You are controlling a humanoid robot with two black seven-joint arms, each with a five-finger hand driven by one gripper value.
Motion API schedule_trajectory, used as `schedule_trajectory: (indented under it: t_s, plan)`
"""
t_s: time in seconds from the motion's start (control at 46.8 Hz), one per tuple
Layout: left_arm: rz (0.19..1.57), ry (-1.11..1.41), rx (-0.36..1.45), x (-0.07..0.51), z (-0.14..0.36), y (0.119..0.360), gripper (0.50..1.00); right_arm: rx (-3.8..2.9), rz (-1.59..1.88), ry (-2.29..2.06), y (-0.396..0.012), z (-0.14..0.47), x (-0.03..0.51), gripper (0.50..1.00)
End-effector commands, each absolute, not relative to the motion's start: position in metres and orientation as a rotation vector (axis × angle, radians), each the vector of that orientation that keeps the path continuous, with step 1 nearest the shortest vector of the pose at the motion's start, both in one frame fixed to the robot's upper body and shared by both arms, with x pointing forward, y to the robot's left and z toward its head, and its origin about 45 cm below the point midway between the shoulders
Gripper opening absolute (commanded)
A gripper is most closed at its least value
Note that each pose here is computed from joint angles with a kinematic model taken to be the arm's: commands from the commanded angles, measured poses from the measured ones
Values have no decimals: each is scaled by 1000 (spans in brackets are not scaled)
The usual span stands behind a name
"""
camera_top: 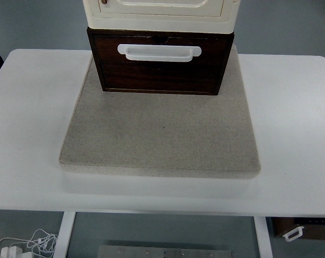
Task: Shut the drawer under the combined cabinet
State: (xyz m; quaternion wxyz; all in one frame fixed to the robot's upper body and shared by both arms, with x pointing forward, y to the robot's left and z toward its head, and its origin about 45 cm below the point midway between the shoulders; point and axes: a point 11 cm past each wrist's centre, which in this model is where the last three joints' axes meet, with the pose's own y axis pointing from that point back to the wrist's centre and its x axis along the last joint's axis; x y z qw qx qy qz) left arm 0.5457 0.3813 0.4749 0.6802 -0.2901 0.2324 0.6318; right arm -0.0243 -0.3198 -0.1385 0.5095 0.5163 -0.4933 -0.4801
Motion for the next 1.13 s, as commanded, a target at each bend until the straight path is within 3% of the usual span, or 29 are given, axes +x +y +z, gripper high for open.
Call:
schedule_trajectory:
  t_s: [0.0, 0.278, 0.556, 1.112]
  plan:
    - [1427, 558, -648, 546, 458, 383, 999, 1243, -1156, -1188, -320, -139, -24, 952]
    - [1428, 695, -649, 541, 389, 382, 999, 1238, -1161, -1189, -320, -138, -27, 952]
    - [1356, 736, -647, 535, 336, 361, 999, 1236, -1164, -1190, -320, -138, -27, 952]
    - [1312, 736, -796, 532, 310, 338, 999, 1236, -1164, -1190, -320, -138, -27, 952]
